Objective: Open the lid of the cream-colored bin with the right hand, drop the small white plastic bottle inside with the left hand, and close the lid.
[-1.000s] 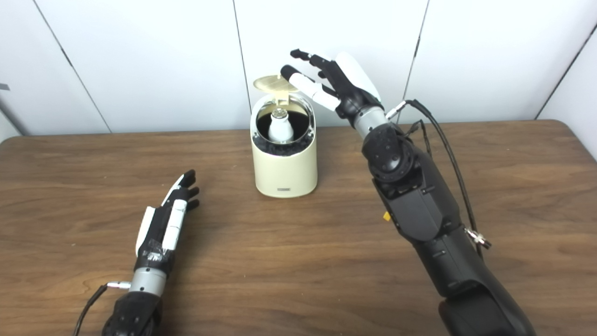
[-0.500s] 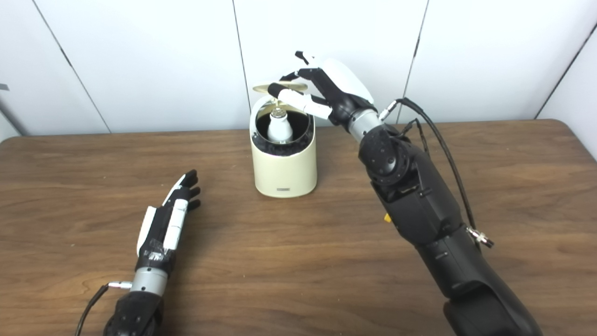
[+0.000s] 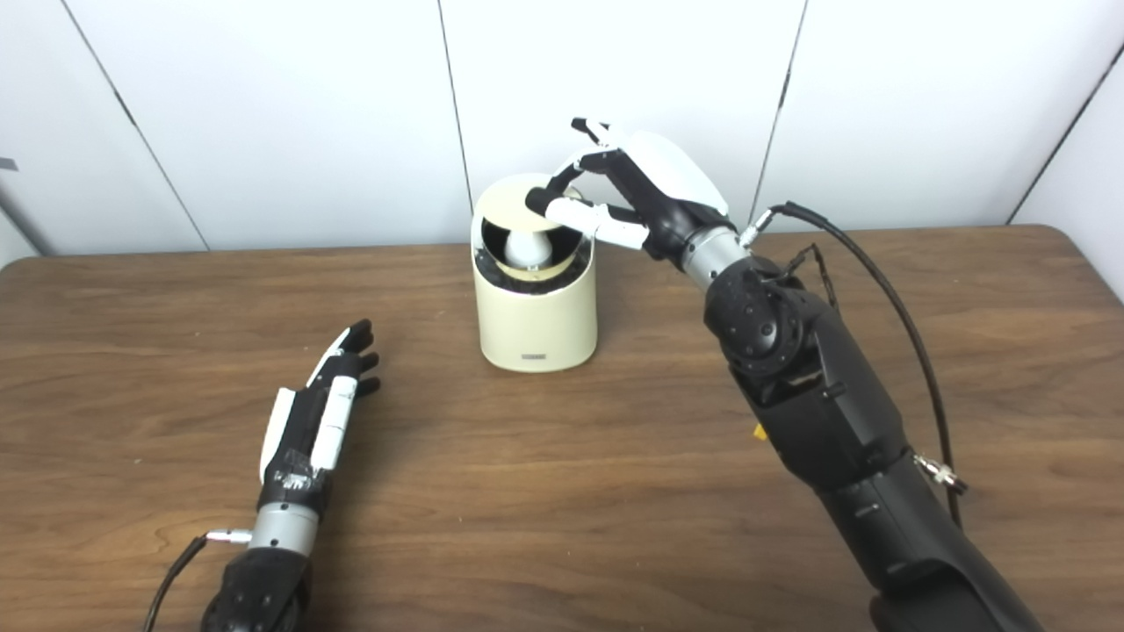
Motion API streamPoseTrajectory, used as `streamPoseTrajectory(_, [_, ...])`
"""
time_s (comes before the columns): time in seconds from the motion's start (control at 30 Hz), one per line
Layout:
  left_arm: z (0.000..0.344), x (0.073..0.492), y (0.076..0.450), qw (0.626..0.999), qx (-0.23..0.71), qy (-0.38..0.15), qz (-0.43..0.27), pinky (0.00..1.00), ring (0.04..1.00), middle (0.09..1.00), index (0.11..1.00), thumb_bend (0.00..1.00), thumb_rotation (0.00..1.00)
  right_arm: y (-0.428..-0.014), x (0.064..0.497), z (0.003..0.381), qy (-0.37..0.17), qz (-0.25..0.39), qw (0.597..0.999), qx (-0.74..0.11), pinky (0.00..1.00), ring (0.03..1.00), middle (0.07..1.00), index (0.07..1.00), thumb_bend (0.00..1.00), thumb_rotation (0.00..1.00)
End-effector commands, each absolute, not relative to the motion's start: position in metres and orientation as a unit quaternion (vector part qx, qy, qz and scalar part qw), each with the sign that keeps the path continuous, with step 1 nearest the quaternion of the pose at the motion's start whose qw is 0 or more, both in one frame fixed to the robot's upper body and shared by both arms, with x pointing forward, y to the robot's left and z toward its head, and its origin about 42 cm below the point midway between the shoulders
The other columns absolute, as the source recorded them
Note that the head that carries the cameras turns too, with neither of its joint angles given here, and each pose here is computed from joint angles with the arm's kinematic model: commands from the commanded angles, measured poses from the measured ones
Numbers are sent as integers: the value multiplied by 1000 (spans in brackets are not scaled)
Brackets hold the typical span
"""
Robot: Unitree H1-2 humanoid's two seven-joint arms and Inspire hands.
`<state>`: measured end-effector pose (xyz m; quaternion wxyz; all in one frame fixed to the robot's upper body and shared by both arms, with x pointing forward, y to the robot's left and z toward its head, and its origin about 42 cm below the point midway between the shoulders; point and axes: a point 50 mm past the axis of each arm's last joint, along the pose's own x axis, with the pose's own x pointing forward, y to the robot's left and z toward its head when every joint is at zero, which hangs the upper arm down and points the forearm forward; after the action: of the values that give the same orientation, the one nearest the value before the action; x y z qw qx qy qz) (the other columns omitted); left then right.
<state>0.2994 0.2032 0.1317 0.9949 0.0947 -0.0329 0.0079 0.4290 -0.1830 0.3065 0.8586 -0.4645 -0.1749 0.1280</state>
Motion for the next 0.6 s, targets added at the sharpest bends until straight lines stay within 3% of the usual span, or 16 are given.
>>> streamPoseTrajectory(0.0, [138,301,197,995,92,-37,5,840,905,939,949,728,1000,-181,425,328,-213,123,845,-476,995,1000,980,627,634,1000])
streamPoseTrajectory(0.57, [142,301,194,994,106,-32,8,852,902,930,935,706,1000,-167,410,303,-204,159,836,-484,991,1000,968,658,596,1000])
